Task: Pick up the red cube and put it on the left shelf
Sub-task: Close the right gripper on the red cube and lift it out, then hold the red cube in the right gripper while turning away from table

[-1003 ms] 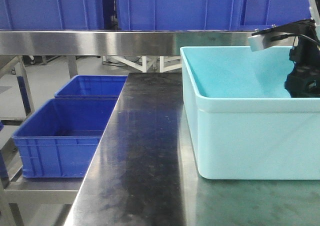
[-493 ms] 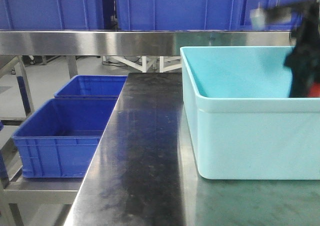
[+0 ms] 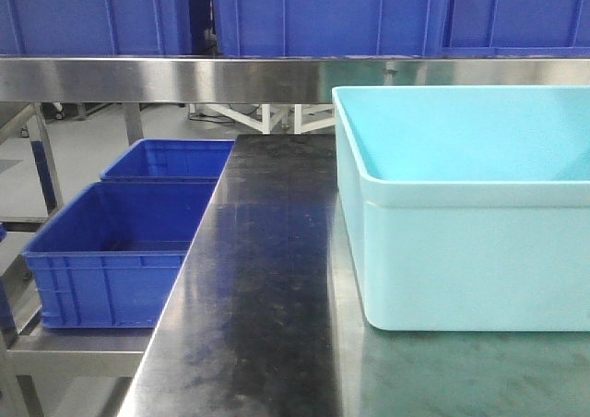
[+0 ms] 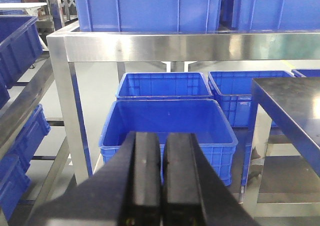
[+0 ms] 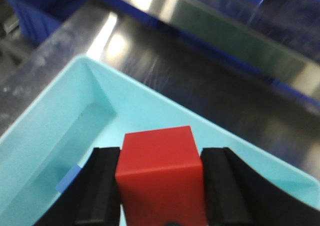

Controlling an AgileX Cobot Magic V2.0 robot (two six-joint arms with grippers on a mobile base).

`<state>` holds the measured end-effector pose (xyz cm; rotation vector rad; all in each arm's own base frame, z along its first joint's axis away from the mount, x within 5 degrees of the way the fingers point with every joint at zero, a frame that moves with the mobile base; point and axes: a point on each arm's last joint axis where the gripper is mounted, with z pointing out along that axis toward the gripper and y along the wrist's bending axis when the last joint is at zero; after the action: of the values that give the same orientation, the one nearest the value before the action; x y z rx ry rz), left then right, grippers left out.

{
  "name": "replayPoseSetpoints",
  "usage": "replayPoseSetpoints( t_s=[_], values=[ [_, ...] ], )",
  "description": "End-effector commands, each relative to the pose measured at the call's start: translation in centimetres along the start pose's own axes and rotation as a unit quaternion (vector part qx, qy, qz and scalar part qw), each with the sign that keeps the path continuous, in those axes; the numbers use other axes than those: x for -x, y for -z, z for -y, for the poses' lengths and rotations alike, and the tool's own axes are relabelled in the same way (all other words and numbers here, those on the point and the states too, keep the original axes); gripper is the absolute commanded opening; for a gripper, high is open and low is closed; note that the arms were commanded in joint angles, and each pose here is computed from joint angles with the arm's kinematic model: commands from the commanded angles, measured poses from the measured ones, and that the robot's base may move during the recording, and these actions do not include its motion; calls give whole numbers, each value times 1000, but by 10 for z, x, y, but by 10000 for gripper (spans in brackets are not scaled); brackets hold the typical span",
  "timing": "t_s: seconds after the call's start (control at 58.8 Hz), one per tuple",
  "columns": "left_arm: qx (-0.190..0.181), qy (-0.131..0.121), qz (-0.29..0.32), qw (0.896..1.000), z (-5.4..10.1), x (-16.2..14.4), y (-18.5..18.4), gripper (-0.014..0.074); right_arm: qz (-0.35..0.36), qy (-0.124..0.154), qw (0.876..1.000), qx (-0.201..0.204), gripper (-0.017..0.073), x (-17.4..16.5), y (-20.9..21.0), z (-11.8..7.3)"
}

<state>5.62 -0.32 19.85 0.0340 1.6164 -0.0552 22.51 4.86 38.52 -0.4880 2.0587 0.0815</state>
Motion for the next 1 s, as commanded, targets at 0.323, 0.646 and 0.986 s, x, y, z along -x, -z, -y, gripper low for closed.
replayPoseSetpoints(
  t_s=[0.323, 0.646, 0.986],
  values=[
    [-3, 2, 40, 999, 0, 1, 0, 101, 207, -22, 977, -47, 62, -75, 100, -28],
    [-3, 2, 40, 999, 0, 1, 0, 101, 255, -19, 965, -58, 62, -91, 122, -34],
    [-3, 2, 40, 999, 0, 1, 0, 101, 251, -19, 966, -56, 62, -92, 121, -34]
  ],
)
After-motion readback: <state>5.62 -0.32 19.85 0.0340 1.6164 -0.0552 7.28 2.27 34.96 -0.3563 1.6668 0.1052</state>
